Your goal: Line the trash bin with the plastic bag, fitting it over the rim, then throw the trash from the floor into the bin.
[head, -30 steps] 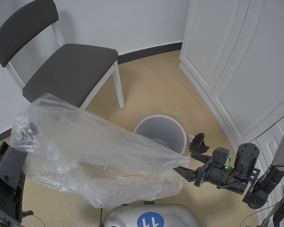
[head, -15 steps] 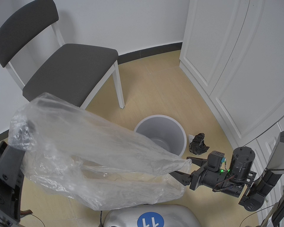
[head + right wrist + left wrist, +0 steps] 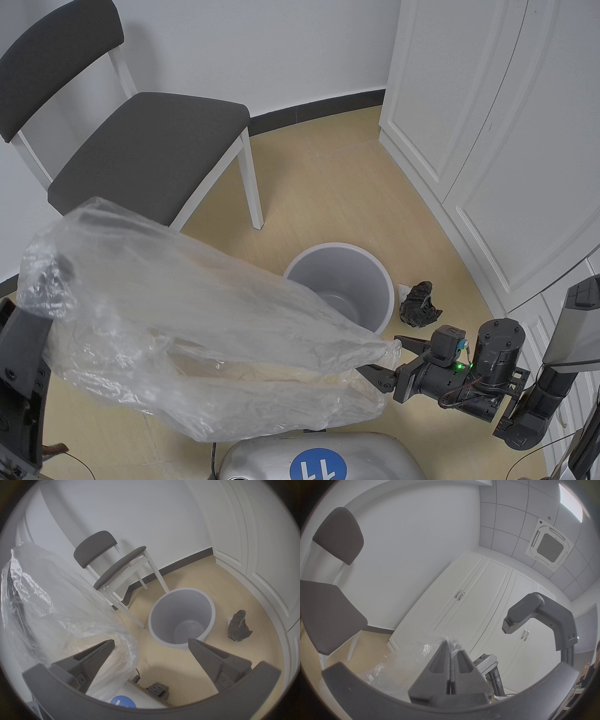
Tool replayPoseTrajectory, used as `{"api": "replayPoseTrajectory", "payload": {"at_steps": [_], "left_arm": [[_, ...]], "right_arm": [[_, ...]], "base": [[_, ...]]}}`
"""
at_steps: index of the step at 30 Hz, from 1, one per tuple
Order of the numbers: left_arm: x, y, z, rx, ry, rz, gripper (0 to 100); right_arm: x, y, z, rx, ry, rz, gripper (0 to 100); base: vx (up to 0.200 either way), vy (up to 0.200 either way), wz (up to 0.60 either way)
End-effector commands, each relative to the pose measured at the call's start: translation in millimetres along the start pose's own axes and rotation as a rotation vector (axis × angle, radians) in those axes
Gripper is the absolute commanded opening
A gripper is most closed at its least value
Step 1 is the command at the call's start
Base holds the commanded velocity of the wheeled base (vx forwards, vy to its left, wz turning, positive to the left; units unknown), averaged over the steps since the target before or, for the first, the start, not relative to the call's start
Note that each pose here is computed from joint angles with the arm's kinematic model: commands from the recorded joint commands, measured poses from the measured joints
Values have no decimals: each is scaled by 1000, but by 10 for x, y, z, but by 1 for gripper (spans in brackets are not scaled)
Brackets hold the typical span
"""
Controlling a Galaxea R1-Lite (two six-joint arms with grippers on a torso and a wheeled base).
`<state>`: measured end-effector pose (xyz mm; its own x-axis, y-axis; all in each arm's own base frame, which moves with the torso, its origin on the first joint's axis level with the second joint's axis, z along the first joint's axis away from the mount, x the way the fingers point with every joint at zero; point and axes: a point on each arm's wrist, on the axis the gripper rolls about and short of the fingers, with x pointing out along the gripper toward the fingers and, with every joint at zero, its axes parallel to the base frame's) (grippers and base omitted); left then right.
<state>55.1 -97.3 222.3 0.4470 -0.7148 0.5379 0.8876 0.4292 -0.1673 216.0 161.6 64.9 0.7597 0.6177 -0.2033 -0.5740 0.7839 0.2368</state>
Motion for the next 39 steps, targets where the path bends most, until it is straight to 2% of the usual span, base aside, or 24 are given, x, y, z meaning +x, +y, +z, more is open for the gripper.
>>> {"api": "replayPoseTrajectory", "payload": {"at_steps": [1, 9, 27, 28, 39], "left_arm": [[0, 0, -2, 0, 1, 0, 0], [0, 2, -2, 0, 1, 2, 0], [-2, 6, -4, 2, 2, 4, 0], [-2, 6, -4, 2, 2, 4, 0], [0, 13, -23, 1, 12, 9, 0]], "right_arm": [[2, 4, 24, -1, -20, 4, 100], [-48, 44, 92, -3, -47, 20, 100], [-53, 38, 81, -5, -41, 18, 100], [-53, 38, 81, -5, -41, 18, 0], [-43, 48, 128, 0, -64, 21, 0]], "base": [[0, 0, 0], [0, 0, 0], [0, 0, 0], [0, 0, 0], [0, 0, 0]]}}
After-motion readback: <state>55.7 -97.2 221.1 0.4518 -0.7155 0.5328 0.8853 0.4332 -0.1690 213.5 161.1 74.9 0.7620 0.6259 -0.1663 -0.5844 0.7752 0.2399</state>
